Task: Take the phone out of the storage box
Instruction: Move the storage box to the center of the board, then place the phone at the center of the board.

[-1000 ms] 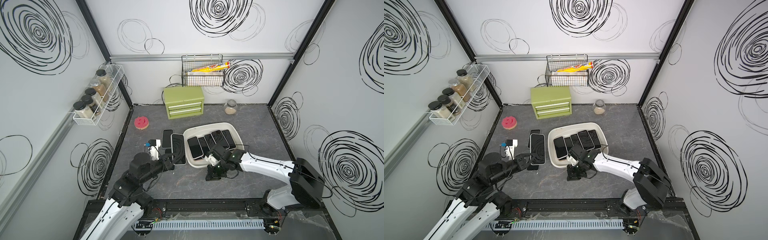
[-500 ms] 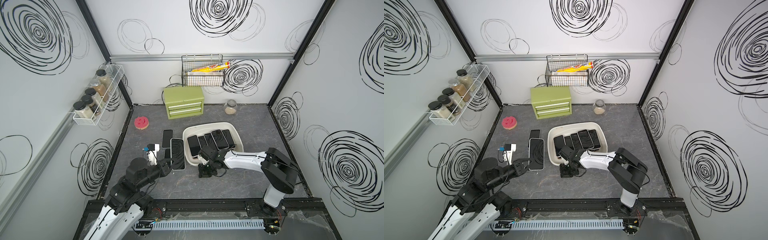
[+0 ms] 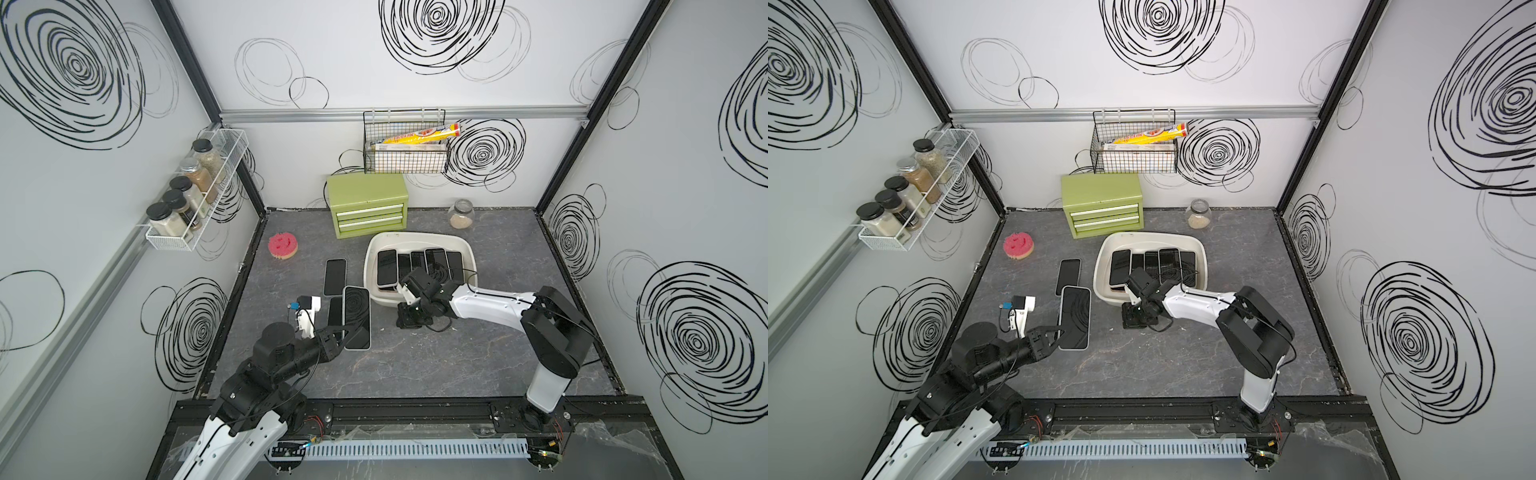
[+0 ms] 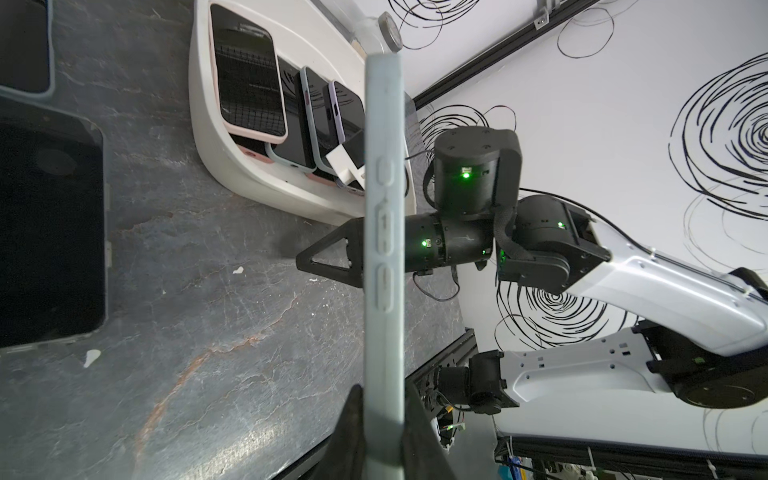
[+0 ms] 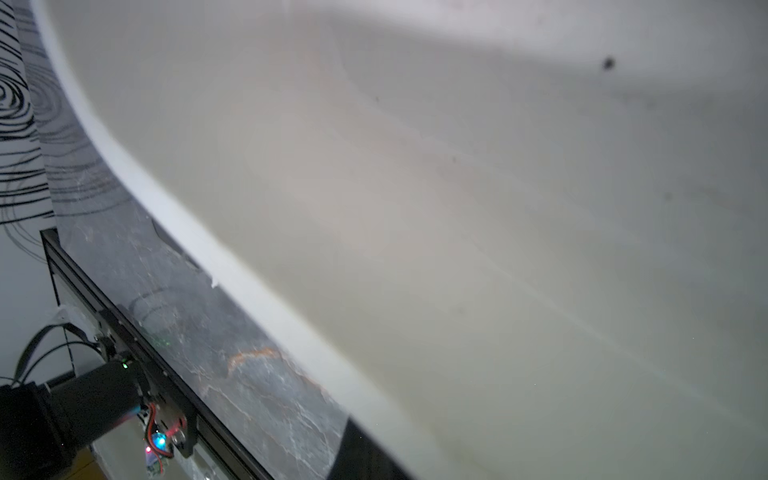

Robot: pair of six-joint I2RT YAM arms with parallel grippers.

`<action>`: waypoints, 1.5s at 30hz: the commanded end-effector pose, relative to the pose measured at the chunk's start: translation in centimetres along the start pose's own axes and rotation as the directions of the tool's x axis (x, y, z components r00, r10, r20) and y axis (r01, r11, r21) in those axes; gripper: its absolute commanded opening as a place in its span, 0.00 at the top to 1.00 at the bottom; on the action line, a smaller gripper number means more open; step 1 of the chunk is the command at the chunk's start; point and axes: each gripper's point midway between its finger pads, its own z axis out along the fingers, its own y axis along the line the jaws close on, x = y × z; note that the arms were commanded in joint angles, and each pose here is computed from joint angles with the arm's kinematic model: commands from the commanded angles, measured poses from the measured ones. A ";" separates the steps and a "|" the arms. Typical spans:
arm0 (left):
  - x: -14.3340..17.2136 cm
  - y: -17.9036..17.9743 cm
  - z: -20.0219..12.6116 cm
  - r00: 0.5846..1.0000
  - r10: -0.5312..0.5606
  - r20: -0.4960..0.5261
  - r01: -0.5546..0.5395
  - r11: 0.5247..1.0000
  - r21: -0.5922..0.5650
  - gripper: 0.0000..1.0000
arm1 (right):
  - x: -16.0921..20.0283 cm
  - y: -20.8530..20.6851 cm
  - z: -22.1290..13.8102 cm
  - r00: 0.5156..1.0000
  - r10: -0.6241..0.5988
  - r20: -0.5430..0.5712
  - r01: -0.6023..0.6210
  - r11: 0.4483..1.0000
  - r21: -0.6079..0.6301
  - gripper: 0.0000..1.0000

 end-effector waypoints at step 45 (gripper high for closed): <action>5.5 8.7 12.7 0.989 -0.106 -0.100 0.091 0.985 -0.144 1.00 | -2.4 6.1 -11.4 0.979 -0.180 0.094 0.188 0.977 -0.097 1.00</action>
